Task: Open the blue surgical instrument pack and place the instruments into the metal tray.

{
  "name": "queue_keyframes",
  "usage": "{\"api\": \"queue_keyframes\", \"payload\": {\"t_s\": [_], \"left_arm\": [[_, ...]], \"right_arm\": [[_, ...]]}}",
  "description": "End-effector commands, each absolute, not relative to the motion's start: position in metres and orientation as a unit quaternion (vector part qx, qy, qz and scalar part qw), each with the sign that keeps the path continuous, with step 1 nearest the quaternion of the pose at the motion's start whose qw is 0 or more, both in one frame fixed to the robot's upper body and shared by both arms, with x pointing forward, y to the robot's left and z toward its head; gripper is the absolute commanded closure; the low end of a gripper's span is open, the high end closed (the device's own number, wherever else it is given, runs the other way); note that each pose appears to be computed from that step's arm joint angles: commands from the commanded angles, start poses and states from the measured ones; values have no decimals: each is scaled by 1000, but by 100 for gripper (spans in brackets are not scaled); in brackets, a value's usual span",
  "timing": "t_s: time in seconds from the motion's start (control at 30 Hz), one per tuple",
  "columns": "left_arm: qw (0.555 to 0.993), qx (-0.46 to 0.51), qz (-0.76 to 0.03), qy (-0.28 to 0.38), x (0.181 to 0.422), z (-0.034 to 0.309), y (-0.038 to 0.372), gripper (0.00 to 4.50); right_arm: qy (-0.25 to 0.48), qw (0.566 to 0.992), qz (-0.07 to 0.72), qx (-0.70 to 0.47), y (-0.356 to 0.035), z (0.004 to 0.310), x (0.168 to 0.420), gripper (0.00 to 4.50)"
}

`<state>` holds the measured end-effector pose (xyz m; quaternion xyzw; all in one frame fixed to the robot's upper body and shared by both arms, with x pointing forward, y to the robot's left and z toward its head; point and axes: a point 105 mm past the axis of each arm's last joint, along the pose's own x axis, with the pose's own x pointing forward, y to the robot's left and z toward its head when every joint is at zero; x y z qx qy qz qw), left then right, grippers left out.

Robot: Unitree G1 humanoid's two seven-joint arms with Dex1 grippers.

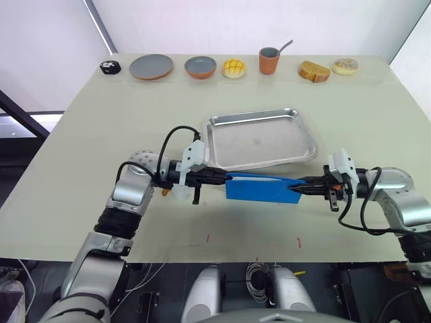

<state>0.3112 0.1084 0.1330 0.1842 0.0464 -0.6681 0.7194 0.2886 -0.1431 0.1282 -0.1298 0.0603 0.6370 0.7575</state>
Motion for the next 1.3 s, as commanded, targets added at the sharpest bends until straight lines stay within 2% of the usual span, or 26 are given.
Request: {"api": "queue_keyframes", "payload": {"t_s": [0.03, 0.17, 0.4, 0.53, 0.77, 0.93, 1.3], "left_arm": [[706, 184, -683, 30, 301, 141, 101, 441], [706, 179, -685, 32, 290, 144, 101, 441], [710, 177, -680, 52, 272, 132, 100, 441], [713, 175, -676, 59, 271, 121, 99, 441], [718, 149, -678, 50, 271, 129, 97, 441], [715, 155, -679, 59, 268, 122, 102, 441], [713, 133, -687, 57, 261, 130, 97, 441]], "right_arm": [[40, 749, 647, -137, -140, 143, 284, 450], [40, 749, 646, -140, -142, 146, 278, 450], [49, 754, 639, -145, -142, 134, 266, 450], [64, 750, 640, -151, -144, 123, 261, 450], [51, 759, 637, -128, -145, 141, 262, 450], [71, 756, 638, -130, -150, 130, 259, 450], [66, 761, 635, -116, -149, 134, 255, 450]]}}
